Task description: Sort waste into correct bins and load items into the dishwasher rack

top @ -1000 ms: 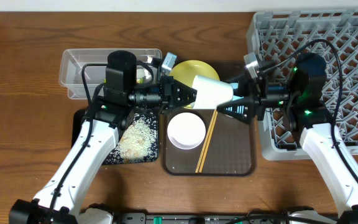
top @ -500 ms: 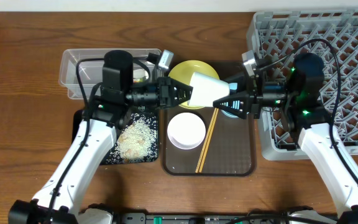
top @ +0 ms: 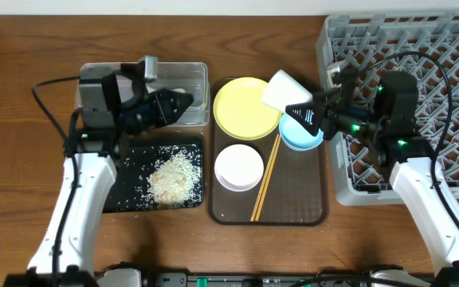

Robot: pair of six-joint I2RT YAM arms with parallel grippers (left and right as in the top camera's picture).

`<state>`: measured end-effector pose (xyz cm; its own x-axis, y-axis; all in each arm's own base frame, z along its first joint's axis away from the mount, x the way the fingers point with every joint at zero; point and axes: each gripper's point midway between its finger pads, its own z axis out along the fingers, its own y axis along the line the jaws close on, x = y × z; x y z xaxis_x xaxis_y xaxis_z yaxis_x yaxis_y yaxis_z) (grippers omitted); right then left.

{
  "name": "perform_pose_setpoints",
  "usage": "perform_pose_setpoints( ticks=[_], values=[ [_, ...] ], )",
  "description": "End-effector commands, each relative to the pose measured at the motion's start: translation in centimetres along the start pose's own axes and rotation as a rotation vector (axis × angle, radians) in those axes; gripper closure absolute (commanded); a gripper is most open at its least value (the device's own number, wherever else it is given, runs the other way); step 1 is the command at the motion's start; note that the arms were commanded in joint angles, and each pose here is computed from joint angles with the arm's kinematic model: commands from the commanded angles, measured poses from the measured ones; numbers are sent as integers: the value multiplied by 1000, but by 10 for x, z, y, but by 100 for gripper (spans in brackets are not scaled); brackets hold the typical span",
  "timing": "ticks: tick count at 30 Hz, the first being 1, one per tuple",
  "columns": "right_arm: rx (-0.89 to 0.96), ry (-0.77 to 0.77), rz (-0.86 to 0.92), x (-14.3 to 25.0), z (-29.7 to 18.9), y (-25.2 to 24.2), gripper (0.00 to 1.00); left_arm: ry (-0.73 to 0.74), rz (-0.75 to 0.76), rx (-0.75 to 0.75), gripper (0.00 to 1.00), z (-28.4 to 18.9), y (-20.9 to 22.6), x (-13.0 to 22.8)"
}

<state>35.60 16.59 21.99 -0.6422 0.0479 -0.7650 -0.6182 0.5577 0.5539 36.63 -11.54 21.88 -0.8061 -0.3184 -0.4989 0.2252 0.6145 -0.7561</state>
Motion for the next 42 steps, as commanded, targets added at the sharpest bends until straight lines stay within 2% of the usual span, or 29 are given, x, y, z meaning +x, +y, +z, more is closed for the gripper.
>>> perform_pose_setpoints(
  ticks=[1,7,10,15,18,23,32,42],
  values=[
    [125,-21,-37,-9,-14,-19,85,-106,178,-313,93,-35,32,-14],
    [359,11,-24,-5,-52,-36,87,-152,204,-733,92,-105,64,2],
    [510,49,6,0,-76,-43,88,-177,201,-841,92,-134,63,12],
    [818,131,54,9,-127,-57,94,-166,195,-860,89,-155,52,34],
    [979,170,62,11,-155,-64,94,-169,196,-863,89,-164,46,43],
    [1202,199,113,20,-194,-80,97,-246,178,-946,89,-187,46,43],
    [1289,219,278,29,-235,-93,97,-272,187,-950,86,-193,41,44],
    [1285,379,506,50,-246,-119,99,-243,209,-928,87,-184,39,49]
  ],
)
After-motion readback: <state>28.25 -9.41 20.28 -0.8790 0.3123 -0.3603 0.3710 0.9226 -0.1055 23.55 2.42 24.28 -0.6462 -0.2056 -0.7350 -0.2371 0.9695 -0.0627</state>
